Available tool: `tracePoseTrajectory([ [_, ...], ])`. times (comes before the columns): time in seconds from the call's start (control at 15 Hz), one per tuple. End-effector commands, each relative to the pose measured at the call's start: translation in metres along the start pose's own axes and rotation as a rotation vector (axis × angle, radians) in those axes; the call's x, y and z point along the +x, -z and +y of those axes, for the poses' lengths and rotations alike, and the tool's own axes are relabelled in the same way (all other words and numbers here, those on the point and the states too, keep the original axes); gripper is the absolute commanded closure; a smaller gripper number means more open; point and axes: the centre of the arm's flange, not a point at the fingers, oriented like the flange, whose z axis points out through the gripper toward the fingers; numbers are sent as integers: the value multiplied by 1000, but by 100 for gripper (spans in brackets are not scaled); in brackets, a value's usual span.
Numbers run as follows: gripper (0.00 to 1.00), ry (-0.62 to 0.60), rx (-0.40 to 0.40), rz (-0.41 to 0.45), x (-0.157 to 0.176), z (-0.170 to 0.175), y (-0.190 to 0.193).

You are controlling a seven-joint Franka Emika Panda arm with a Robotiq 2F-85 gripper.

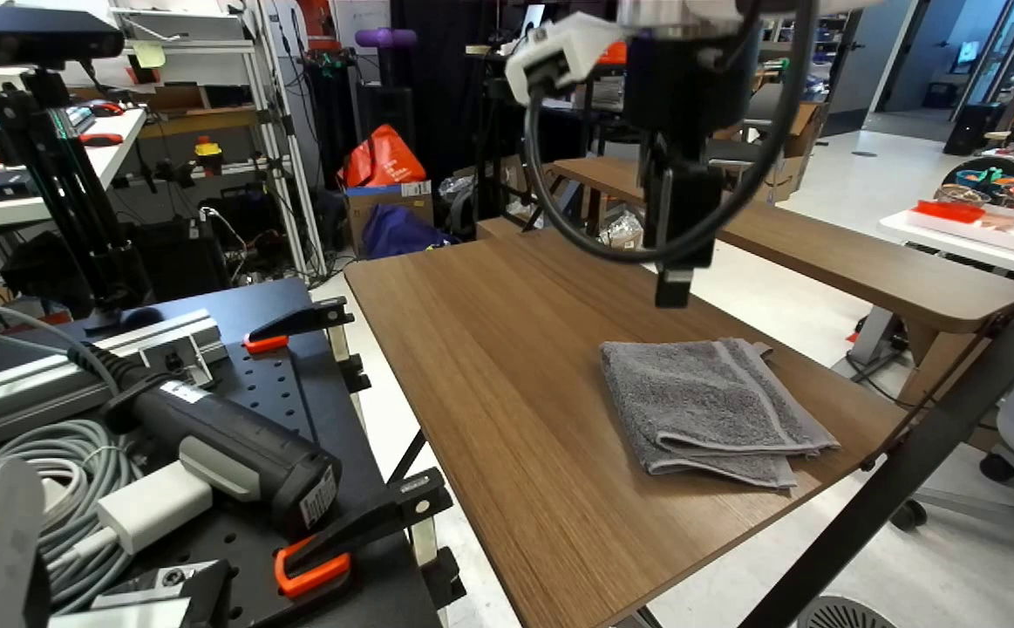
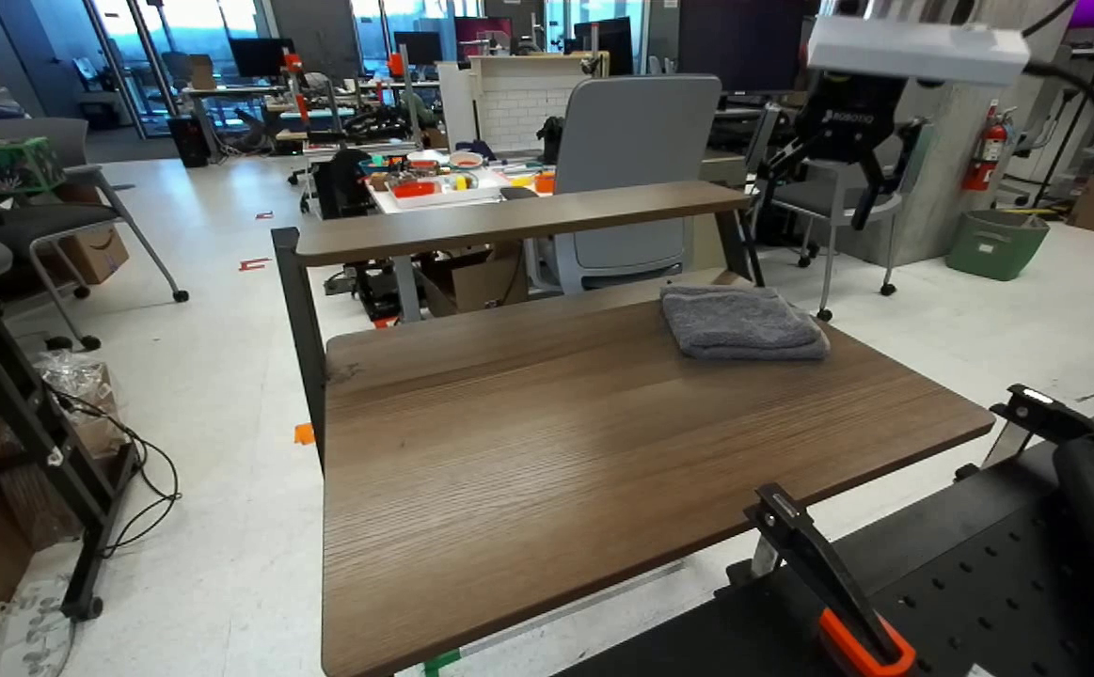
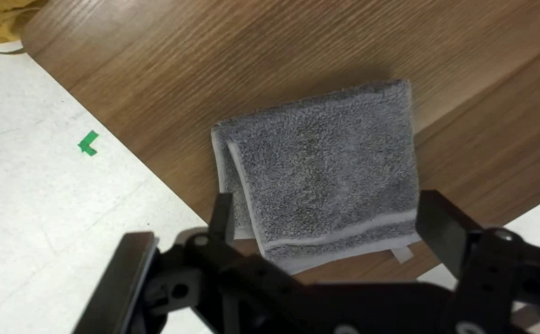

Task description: Move the cloth to the left

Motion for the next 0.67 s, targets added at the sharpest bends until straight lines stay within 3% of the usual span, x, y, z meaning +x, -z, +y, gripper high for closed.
tracePoseTrajectory([
  [0.0, 0, -72, -22, 27, 40, -14, -54],
  [0.6, 0, -88, -44, -14, 58, -22, -126],
])
